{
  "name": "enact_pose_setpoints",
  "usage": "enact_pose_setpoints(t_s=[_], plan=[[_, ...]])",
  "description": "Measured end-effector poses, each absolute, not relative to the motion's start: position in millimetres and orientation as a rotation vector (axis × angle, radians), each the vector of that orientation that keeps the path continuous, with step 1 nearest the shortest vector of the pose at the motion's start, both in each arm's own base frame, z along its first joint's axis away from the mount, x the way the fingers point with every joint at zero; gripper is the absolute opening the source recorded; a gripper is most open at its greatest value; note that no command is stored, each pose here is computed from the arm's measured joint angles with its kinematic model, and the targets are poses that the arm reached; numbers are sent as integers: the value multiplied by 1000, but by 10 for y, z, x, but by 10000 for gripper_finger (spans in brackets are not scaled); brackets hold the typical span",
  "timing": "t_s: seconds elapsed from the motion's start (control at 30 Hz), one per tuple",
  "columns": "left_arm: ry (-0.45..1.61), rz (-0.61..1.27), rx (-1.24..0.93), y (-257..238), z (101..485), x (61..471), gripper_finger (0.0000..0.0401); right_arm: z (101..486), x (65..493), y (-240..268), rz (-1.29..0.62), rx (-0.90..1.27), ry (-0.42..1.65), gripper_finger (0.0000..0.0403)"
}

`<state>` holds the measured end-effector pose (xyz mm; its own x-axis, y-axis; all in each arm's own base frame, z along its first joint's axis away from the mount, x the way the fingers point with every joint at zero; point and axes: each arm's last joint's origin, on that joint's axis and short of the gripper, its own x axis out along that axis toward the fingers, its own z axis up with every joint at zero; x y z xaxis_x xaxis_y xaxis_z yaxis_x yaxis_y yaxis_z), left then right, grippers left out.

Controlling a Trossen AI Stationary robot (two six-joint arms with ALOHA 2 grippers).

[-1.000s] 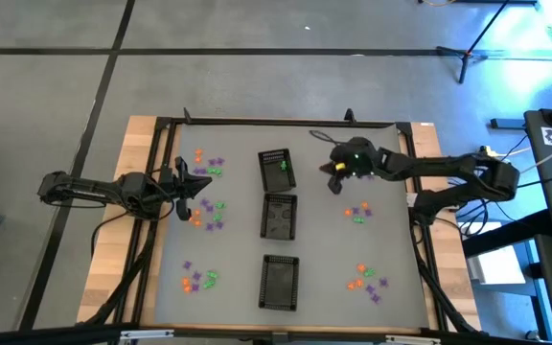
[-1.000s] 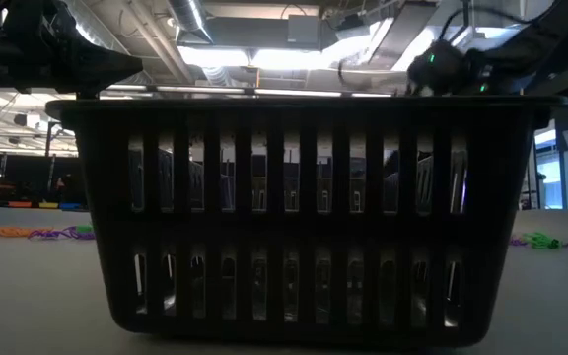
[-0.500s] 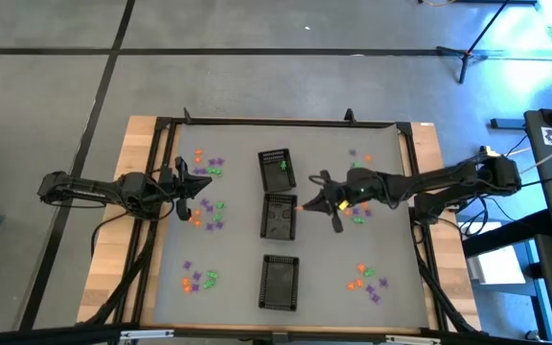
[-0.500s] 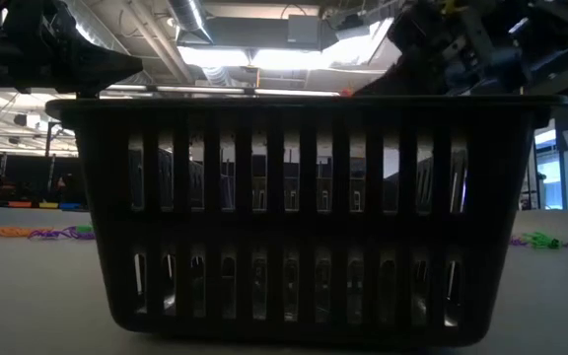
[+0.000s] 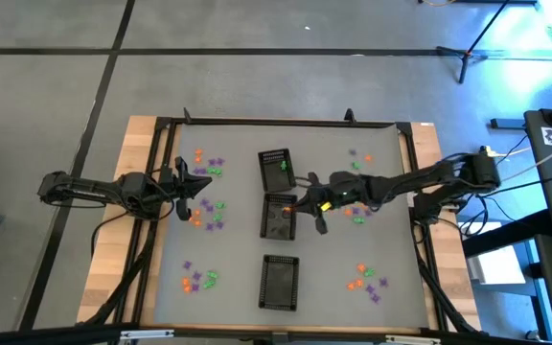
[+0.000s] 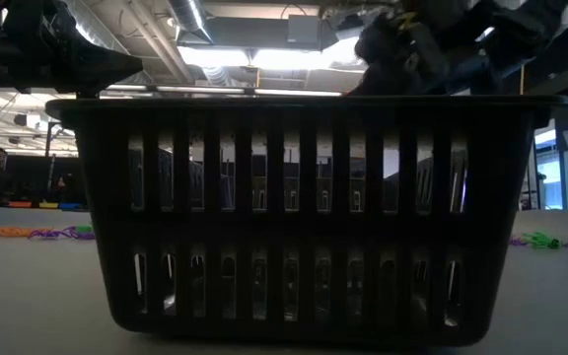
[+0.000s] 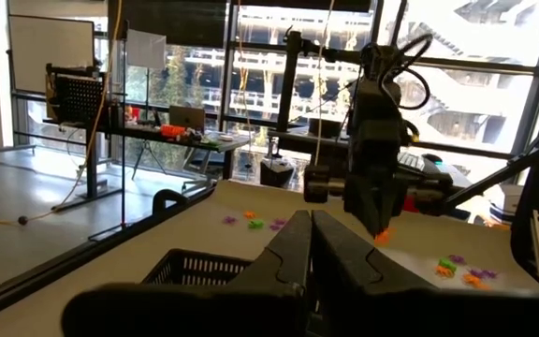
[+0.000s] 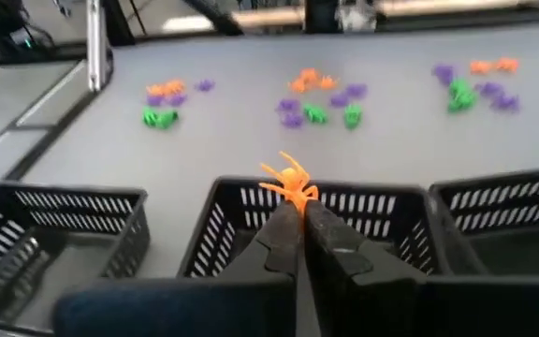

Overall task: Sort Halloween decoration
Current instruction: Put the orange spider toy into the middle black bin, then put the violet spider toy into the bottom black bin

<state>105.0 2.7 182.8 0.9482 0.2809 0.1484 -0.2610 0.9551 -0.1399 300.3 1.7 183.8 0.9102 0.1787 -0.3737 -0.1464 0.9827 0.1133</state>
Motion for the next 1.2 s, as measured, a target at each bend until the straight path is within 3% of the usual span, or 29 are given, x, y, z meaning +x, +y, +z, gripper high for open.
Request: enact_pose_setpoints(t_s=[0.23,0.53,0.7,1.0,1.2], plan=[[-168,276,-119,27,1828,1050,7,1703,3204,-1,117,78,465,33],[-168,276,-119,27,1827,1050,7,1781,3210,-30,36,-15,449,109],[-168,277,-119,27,1827,1050,7,1844,3166,-36,15,-28,459,127],[-168,277,-119,27,1828,1050,7,2256,2772,-132,-318,-133,500,128],[-168,277,-119,27,1827,1050,7,2184,2287,-399,-551,-127,470,128]])
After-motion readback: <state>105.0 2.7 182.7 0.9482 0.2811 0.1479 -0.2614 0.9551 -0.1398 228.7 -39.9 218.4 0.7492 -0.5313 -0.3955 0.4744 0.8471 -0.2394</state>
